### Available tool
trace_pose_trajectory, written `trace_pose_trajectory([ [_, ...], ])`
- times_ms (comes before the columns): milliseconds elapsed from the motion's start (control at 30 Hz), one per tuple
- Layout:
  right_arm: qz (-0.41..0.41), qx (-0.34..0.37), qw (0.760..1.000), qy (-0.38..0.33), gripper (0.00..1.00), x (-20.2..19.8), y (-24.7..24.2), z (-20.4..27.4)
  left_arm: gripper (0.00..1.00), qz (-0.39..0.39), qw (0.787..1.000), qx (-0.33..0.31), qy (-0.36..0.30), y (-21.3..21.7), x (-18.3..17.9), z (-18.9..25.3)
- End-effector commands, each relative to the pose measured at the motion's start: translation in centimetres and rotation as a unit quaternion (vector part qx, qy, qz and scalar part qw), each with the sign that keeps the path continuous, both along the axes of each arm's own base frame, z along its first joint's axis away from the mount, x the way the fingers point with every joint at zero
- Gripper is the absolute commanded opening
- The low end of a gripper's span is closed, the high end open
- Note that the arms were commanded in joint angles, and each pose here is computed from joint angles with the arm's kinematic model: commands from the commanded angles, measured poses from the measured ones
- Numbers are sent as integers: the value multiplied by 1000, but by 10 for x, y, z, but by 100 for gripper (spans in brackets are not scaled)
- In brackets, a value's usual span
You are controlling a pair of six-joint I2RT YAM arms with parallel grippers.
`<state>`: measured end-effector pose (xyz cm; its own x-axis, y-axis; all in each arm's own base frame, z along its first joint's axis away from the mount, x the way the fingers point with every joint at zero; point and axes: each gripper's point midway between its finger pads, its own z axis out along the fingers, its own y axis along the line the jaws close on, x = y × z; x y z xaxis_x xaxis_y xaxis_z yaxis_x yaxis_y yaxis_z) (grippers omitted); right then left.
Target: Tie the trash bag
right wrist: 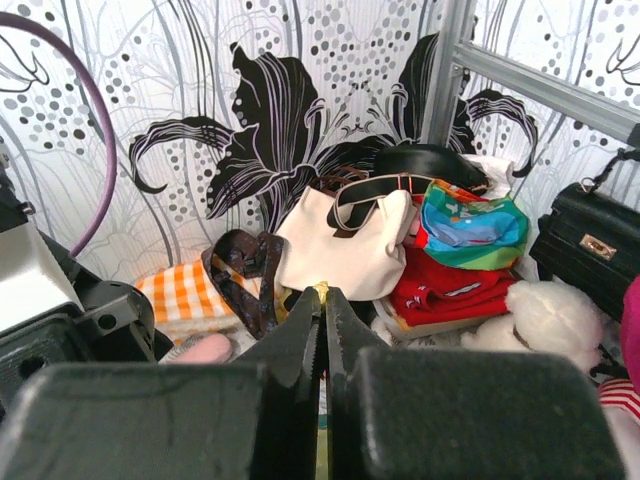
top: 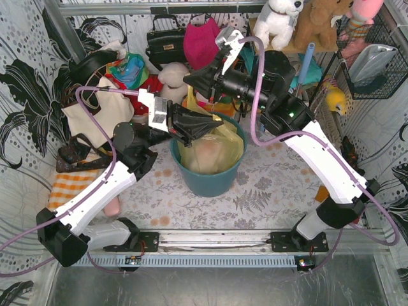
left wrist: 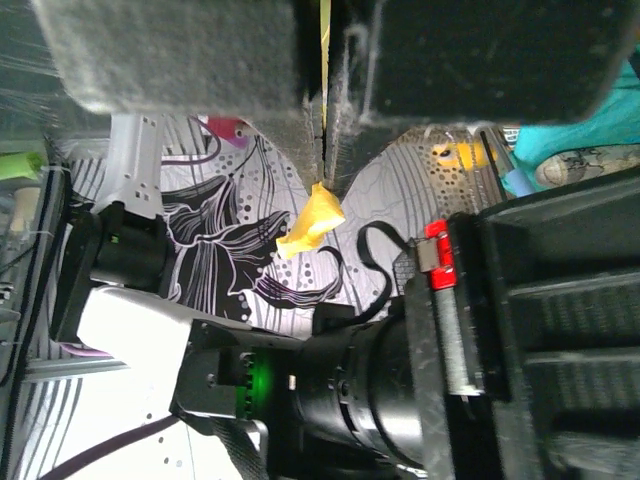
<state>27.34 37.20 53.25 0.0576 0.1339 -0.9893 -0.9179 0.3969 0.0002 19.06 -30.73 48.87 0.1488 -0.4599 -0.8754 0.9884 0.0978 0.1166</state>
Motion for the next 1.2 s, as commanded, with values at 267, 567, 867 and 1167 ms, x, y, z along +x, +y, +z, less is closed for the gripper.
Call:
trace_pose_trajectory([
  [267,-24,123,992,22,0,-20,-30,27,0,62,997,-37,2,12,14,8],
  [567,-97,189,973,86,0,-13,-63,2,0,122,991,-55,17,27,26,4],
  [867,-112,234,958,124,0,-19,-83,-28,0,157,985,-73,26,36,35,6],
  [1167,-54,263,958,104,0,-45,-85,-43,0,191,977,-84,39,47,43,2],
])
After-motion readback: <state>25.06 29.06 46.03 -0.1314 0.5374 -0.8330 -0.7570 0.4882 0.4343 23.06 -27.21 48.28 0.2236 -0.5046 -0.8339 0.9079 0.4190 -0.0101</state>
